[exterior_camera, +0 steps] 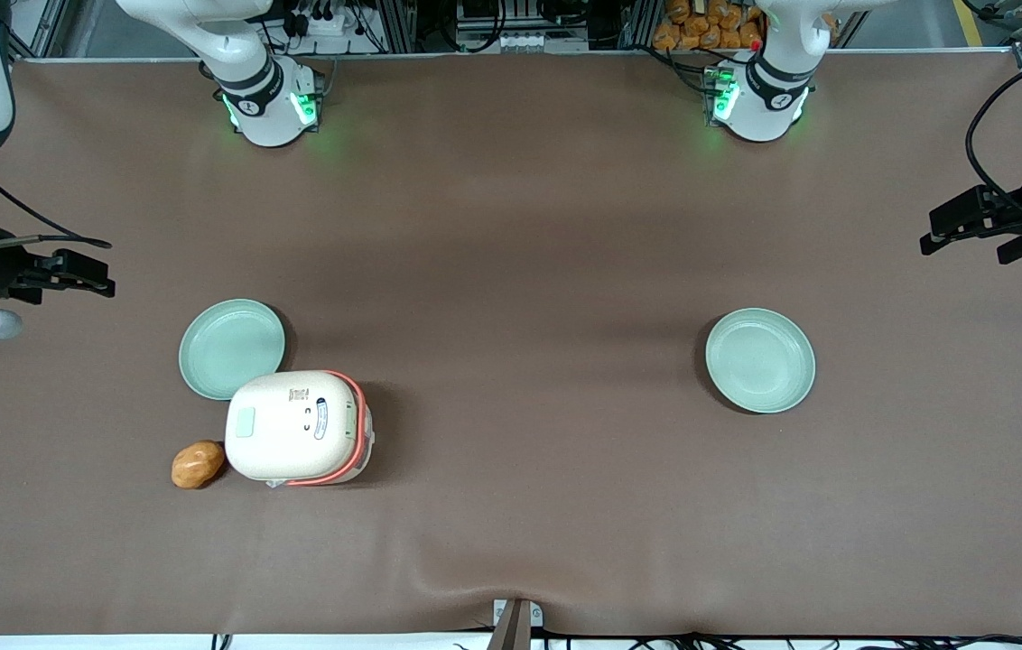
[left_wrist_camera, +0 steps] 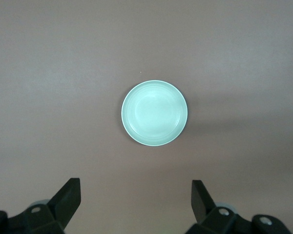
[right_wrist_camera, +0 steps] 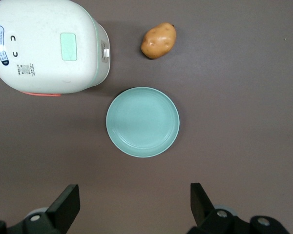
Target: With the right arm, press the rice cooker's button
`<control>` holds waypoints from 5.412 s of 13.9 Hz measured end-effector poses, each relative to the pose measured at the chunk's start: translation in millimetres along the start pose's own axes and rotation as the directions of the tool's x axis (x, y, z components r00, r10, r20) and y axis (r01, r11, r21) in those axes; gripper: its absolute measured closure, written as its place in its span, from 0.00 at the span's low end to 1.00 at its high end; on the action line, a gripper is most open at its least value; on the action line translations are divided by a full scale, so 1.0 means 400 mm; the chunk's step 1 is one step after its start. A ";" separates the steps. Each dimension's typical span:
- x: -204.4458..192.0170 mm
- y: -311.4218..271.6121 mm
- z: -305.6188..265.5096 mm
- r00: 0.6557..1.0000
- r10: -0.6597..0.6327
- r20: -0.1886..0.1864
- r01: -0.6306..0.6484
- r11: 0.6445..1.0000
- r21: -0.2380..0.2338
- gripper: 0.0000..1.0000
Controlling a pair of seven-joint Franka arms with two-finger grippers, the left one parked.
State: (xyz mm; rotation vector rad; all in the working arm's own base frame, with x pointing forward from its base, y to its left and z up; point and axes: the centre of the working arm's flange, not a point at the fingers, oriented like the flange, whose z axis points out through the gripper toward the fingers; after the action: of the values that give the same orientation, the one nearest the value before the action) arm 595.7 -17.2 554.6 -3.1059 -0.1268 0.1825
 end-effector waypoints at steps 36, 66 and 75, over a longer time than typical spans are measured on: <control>0.315 -0.274 0.447 0.982 -0.067 -0.178 0.075 0.996 0.039 0.99; 0.098 -0.175 -0.016 0.993 -0.018 -0.117 0.027 0.997 0.078 0.00; -0.044 -0.012 -0.070 0.997 0.064 0.049 -0.062 0.998 -0.031 0.00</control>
State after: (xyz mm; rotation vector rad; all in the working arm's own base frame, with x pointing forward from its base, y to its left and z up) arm 581.1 -14.5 584.5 -3.1374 -0.0330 0.2628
